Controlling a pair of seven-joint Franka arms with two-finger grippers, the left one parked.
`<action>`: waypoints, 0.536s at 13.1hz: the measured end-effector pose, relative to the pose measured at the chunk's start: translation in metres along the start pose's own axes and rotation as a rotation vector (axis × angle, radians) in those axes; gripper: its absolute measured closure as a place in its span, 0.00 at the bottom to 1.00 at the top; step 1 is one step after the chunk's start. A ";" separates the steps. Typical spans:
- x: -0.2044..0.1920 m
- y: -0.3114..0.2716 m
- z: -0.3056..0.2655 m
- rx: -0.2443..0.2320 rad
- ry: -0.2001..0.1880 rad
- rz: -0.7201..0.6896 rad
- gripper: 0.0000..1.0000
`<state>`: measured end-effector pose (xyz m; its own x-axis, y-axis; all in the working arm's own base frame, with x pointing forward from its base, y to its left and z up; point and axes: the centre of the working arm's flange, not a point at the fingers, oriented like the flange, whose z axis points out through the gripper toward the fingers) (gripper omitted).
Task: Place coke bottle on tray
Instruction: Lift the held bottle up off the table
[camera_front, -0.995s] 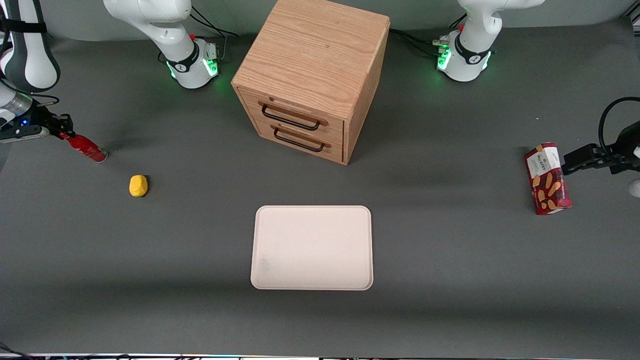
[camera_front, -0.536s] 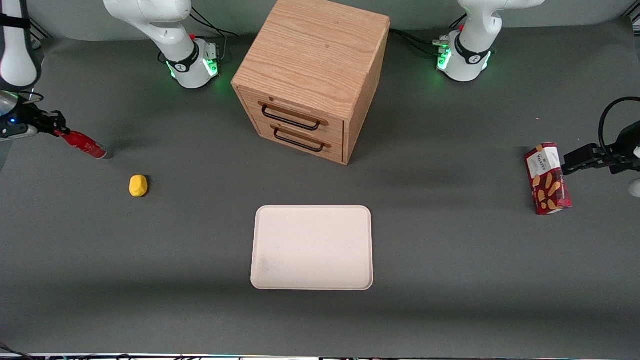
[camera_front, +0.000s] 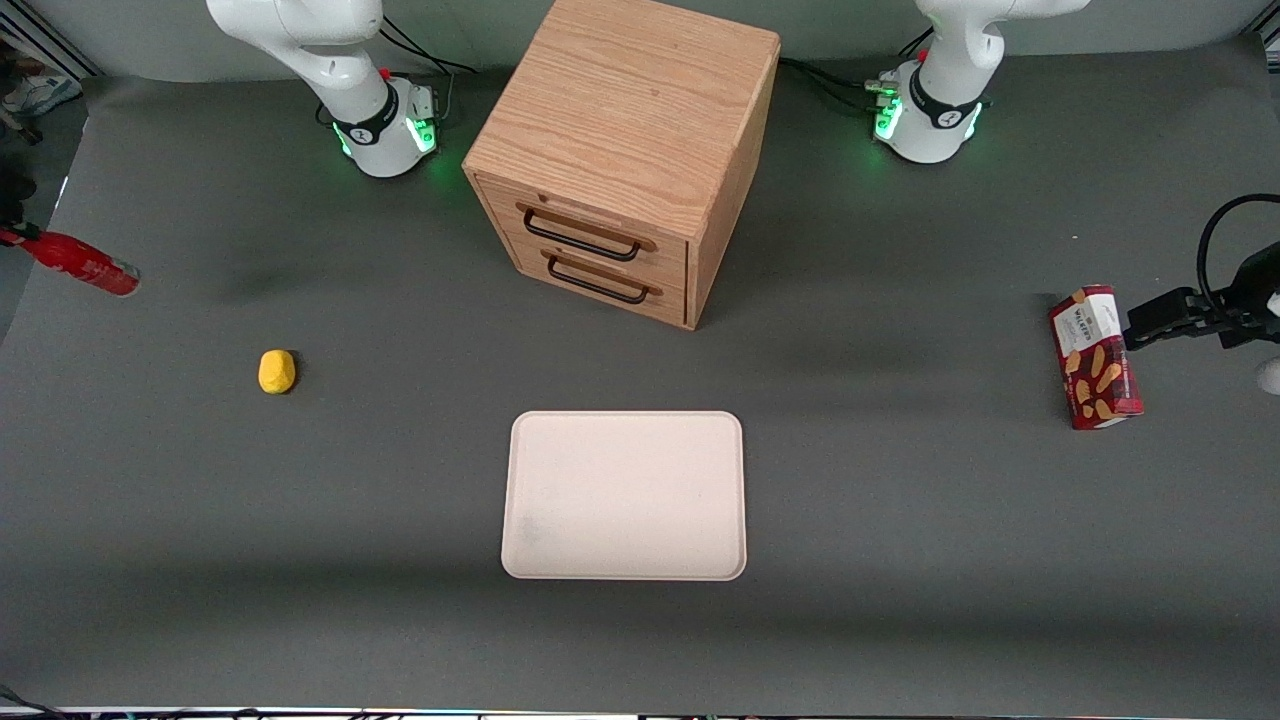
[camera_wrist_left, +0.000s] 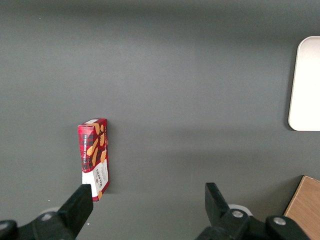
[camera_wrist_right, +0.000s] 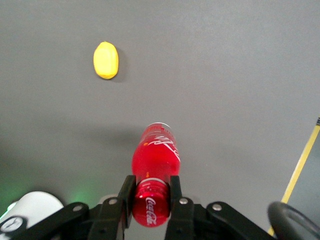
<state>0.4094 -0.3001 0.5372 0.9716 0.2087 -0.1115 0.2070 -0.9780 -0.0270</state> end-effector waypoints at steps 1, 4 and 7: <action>-0.001 -0.005 -0.023 0.002 -0.007 -0.005 0.69; -0.005 -0.024 -0.097 -0.015 0.003 -0.021 0.69; -0.015 -0.043 -0.157 -0.048 0.034 -0.031 0.69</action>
<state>0.4042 -0.2616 0.6959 0.9678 0.2396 -0.0772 0.2416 -0.9702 0.0174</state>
